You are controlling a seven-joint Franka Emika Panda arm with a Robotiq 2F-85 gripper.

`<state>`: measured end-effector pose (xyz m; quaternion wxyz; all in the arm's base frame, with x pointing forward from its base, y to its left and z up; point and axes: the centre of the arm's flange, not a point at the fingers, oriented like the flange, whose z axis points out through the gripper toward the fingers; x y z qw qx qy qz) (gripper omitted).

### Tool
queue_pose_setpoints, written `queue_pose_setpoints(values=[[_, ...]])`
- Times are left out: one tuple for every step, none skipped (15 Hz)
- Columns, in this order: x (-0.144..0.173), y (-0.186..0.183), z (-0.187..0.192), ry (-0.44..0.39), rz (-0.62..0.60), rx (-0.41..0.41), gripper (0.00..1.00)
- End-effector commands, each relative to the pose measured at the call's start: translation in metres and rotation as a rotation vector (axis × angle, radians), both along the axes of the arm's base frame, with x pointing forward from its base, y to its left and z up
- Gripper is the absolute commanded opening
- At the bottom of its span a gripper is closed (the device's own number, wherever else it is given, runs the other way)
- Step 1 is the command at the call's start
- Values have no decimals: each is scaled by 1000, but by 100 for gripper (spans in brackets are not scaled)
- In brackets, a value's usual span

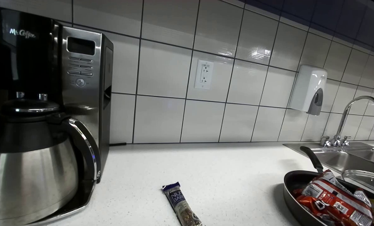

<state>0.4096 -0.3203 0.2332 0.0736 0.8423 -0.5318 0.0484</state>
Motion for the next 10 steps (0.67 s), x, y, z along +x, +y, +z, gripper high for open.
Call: queue_pose_setpoints(values=[[-8, 8, 42, -31, 3, -36, 39], [-8, 9, 46, -33, 9, -43, 39], [-9, 11, 51, -36, 15, -51, 39], [-10, 12, 56, -38, 20, -58, 39], [-10, 15, 61, -42, 24, -63, 39], [-11, 18, 66, -47, 29, -66, 39], [-12, 20, 71, -52, 34, -70, 39], [-13, 24, 76, -56, 39, -77, 39], [-15, 27, 81, -60, 43, -83, 39], [-17, 29, 86, -64, 48, -91, 39]])
